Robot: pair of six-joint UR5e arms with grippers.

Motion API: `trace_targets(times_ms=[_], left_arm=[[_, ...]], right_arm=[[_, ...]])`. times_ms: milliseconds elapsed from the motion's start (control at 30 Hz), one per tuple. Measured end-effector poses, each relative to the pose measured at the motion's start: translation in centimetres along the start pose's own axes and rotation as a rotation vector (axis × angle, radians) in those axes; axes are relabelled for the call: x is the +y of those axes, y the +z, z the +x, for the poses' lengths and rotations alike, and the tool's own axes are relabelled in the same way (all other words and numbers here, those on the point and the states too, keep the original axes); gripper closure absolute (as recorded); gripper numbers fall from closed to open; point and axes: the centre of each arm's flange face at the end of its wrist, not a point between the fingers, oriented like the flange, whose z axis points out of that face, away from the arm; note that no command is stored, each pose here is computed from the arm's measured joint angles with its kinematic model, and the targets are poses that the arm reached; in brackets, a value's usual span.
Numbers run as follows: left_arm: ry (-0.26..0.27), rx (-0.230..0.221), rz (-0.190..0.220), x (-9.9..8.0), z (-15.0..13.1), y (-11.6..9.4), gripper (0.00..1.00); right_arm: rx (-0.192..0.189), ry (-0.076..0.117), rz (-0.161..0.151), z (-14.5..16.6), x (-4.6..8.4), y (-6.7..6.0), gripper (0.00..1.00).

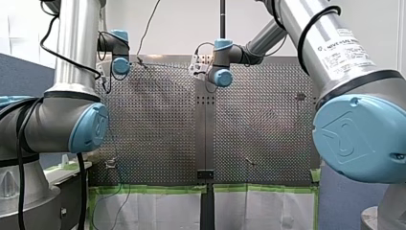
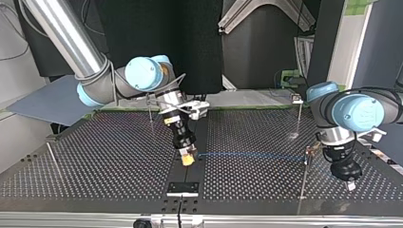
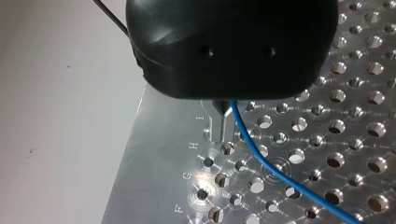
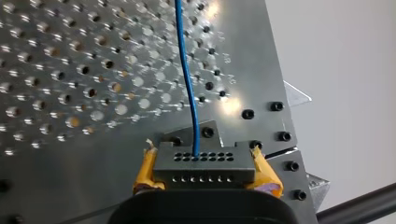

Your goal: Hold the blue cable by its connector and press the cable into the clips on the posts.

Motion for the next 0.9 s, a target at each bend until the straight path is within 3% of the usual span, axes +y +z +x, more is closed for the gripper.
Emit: trace_targets(times_ms=[200,433,500,533,567,600,667,700,767,900], left_arm=[[-0.011,-0.001,0.001,0.3,0.0,0.2,1.0],[-0.025,0.002,0.014,0.3,0.0,0.2,1.0],[-0.035,0.006,0.027,0.2,0.1,0.3,0.95],[-0.04,0.007,0.032,0.2,0.1,0.3,0.69],[-0.046,0.007,0.039,0.1,0.1,0.3,0.56],[-0.052,0.007,0.045,0.1,0.0,0.3,0.56],[-0.065,0.007,0.056,0.0,0.0,0.4,0.24],[-0.069,0.007,0.058,0.0,0.0,0.4,0.24],[-0.074,0.009,0.051,0.1,0.0,0.4,0.0],[-0.069,0.02,0.019,0.5,0.1,0.2,0.0]], right_arm=[[0.012,0.001,-0.005,0.5,1.2,0.7,1.0],[0.012,0.0,-0.005,0.5,1.6,0.8,1.0],[0.011,0.0,-0.005,0.5,1.6,0.8,1.0],[0.011,0.0,-0.005,0.5,1.6,0.8,1.0],[0.01,0.0,-0.004,0.5,1.6,0.8,1.0],[0.009,0.0,-0.005,0.5,1.6,0.8,1.0],[0.008,0.0,-0.005,0.5,1.6,0.8,1.0],[0.008,0.0,-0.005,0.5,1.7,0.8,1.0],[0.006,0.0,-0.005,0.5,1.6,0.7,1.0],[0.002,0.001,-0.006,0.5,1.6,0.7,1.0]])
